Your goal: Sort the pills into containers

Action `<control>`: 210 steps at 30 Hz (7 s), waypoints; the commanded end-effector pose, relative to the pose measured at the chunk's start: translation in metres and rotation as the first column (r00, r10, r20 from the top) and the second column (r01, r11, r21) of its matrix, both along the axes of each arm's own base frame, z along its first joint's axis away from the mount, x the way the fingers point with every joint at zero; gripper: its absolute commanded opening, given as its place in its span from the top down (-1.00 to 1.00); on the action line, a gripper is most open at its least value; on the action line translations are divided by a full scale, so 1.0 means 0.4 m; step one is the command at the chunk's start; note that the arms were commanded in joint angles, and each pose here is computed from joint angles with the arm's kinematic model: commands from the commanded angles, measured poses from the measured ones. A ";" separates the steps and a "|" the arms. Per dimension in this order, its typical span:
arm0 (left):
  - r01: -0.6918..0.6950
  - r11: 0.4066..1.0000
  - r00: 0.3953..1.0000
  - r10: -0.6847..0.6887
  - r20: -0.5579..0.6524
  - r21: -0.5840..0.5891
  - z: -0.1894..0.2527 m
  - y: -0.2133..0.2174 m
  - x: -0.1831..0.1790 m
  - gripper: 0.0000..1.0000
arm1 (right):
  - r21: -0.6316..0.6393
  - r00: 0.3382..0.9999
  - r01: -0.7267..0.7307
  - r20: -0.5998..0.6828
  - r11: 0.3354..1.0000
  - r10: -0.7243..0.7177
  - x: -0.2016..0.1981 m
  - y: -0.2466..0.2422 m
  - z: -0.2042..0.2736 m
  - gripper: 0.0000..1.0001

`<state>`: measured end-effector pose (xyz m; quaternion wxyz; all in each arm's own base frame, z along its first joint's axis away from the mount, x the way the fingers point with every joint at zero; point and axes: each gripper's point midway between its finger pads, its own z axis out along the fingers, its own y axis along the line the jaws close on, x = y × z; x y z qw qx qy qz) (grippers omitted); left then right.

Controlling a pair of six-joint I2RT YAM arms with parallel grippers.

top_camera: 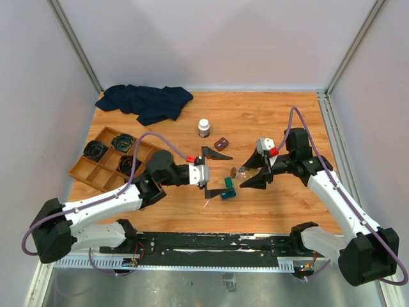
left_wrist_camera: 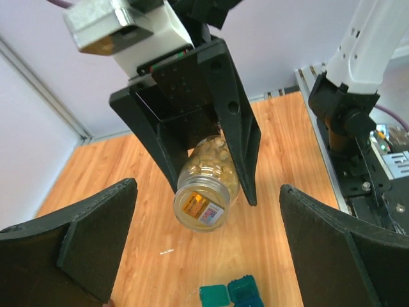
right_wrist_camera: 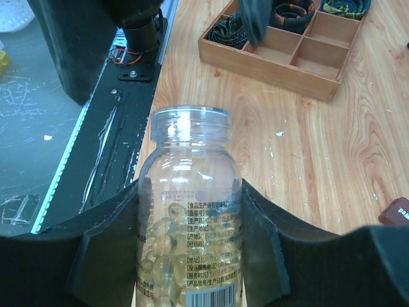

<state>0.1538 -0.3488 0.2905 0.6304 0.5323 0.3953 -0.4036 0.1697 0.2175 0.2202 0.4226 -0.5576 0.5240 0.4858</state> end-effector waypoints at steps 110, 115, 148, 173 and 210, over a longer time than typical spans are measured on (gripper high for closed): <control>0.076 0.988 0.994 -0.064 -0.094 0.132 -0.067 -0.087 0.052 0.33 | 0.013 0.999 0.040 0.014 0.999 -0.040 0.008 -0.029 0.031 0.99; 0.118 0.990 0.973 -0.099 -0.208 0.080 -0.051 -0.090 0.026 0.98 | 0.007 0.999 0.047 0.014 0.999 -0.047 0.012 -0.030 0.030 0.99; -0.300 0.951 0.603 0.128 -0.787 -0.076 -0.006 -0.010 0.058 -0.77 | -0.003 0.998 0.065 0.011 0.998 -0.064 0.019 -0.036 0.030 0.99; -0.013 0.996 0.999 0.008 0.054 0.088 -0.035 -0.062 0.053 -0.65 | 0.025 0.999 0.036 0.012 0.999 -0.036 0.005 -0.033 0.035 0.99; 0.030 0.999 0.981 -0.021 -0.192 0.045 -0.023 -0.090 0.050 0.56 | 0.023 0.999 0.039 0.011 0.999 -0.039 0.006 -0.034 0.034 0.99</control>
